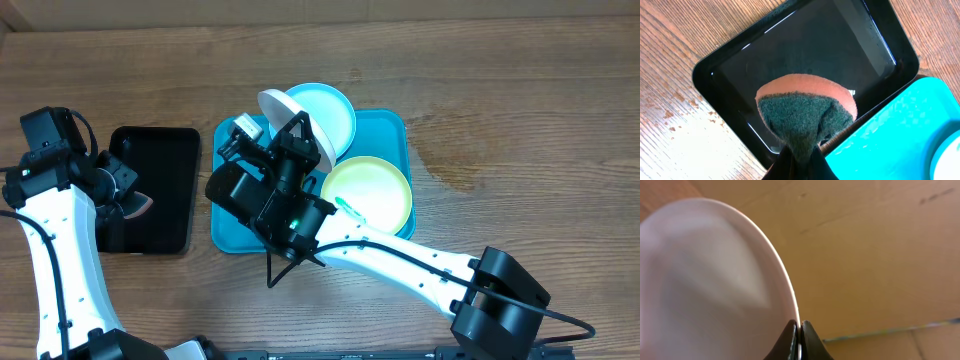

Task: Clean dirty plates on tray and stack at the side
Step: 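Lift the white plate with the right gripper and place it right of the tray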

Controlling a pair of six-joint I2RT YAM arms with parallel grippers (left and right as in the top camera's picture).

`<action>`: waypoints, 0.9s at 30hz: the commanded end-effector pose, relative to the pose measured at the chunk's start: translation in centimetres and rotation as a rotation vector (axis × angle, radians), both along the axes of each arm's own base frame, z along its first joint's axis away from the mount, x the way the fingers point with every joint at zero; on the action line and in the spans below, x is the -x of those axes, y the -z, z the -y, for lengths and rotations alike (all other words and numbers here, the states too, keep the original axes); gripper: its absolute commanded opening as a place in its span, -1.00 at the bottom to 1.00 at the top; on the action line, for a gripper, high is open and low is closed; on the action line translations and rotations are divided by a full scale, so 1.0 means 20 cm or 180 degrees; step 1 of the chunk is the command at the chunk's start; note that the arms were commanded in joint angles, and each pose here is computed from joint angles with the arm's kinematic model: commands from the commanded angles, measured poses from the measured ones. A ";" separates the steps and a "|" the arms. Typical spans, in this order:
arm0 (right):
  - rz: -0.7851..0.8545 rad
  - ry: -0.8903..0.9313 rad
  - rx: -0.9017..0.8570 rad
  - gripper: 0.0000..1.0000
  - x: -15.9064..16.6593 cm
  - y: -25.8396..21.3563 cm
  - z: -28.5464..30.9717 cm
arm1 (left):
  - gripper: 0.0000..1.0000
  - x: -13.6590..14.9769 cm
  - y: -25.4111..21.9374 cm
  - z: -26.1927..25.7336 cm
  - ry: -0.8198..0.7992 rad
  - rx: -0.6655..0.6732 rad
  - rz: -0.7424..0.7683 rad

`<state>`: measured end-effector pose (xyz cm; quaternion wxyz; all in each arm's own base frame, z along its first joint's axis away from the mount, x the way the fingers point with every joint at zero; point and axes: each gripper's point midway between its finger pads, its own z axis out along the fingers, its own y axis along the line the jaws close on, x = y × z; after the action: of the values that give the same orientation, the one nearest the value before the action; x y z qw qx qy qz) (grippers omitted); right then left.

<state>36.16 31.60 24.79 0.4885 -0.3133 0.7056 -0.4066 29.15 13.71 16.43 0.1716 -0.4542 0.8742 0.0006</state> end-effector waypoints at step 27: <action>-0.2304 0.1782 -0.4223 -0.92 -0.41 0.77 1.52 | -0.92 -0.05 -0.02 0.04 0.0091 0.0153 0.0163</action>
<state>44.99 3.68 9.53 0.1851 0.1003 0.9692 0.1277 29.63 13.27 16.53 0.1763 -0.4511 0.8748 -0.0167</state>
